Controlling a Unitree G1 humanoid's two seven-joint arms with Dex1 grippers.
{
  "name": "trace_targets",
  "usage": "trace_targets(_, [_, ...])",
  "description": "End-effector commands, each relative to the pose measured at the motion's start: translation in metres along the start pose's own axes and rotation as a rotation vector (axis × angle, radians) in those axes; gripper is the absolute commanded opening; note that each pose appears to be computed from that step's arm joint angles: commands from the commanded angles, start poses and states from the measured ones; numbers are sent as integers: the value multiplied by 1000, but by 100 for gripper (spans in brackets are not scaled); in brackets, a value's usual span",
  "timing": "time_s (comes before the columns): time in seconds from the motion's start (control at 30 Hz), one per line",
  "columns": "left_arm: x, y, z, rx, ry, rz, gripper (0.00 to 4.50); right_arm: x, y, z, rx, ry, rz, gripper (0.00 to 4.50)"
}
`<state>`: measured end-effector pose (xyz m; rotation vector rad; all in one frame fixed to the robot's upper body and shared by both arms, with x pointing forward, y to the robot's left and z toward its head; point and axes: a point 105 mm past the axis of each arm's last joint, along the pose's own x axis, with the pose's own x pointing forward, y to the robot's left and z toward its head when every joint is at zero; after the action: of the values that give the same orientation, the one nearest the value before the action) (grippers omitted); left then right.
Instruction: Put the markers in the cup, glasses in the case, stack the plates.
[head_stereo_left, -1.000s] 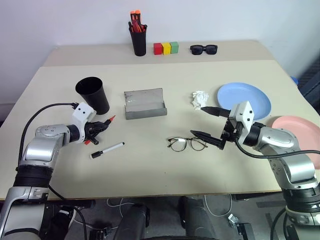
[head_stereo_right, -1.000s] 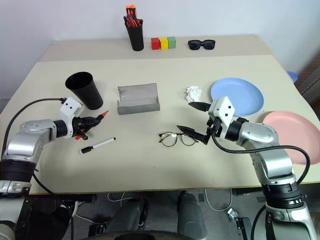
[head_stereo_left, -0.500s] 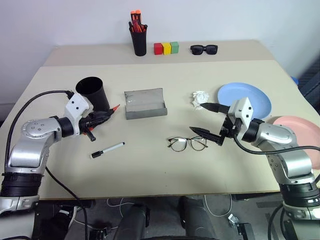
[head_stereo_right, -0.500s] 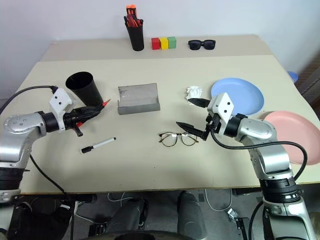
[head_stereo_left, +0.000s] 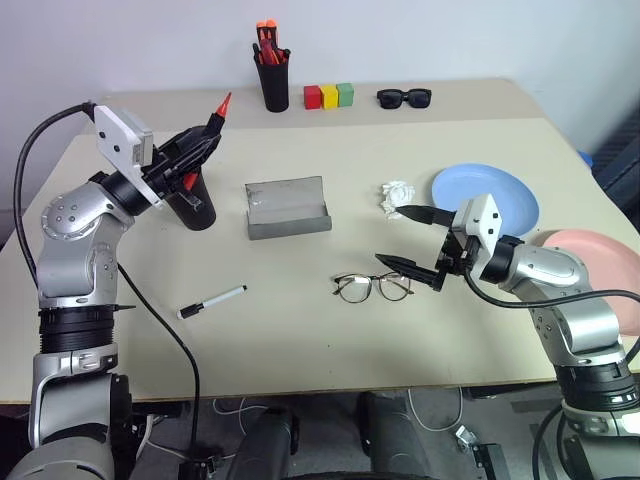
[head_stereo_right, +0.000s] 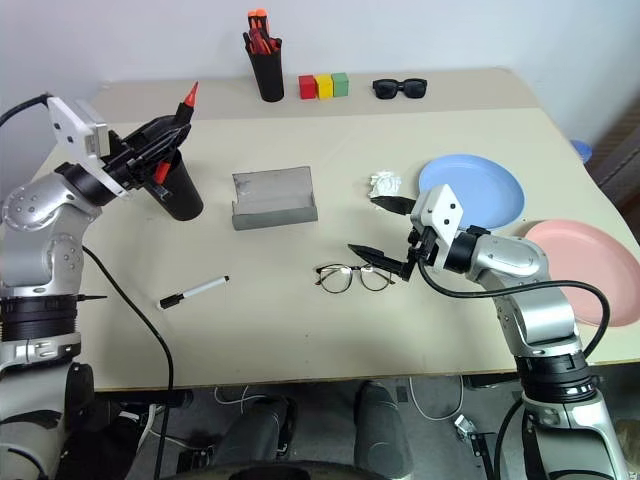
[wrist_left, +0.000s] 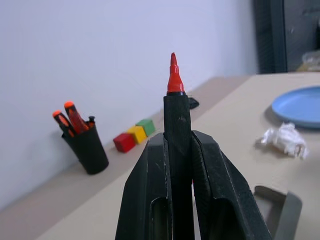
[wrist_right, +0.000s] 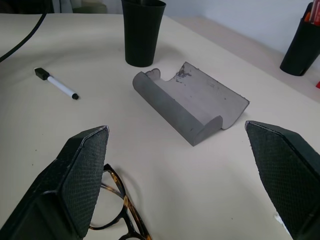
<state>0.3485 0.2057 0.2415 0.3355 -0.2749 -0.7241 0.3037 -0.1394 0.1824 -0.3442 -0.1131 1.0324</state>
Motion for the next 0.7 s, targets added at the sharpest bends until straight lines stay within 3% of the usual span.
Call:
trace_targets(0.03, [-19,-18,-12,-84,150,-104,3,-4,-1,11,-38,-19,-8,450])
trace_targets(0.23, [-82,-4,-29,-142,492,-38,3,-10,4,6,-18,-6,-12,450])
trace_targets(0.37, [-135,4,-68,-95,771,46,3,-12,5,6,-7,-7,-9,450])
trace_targets(0.47, [-154,4,-89,-103,833,89,3,-13,13,12,39,-31,53,450])
trace_targets(0.7, [-161,7,-114,-144,820,194,3,-20,39,31,102,-66,240,450])
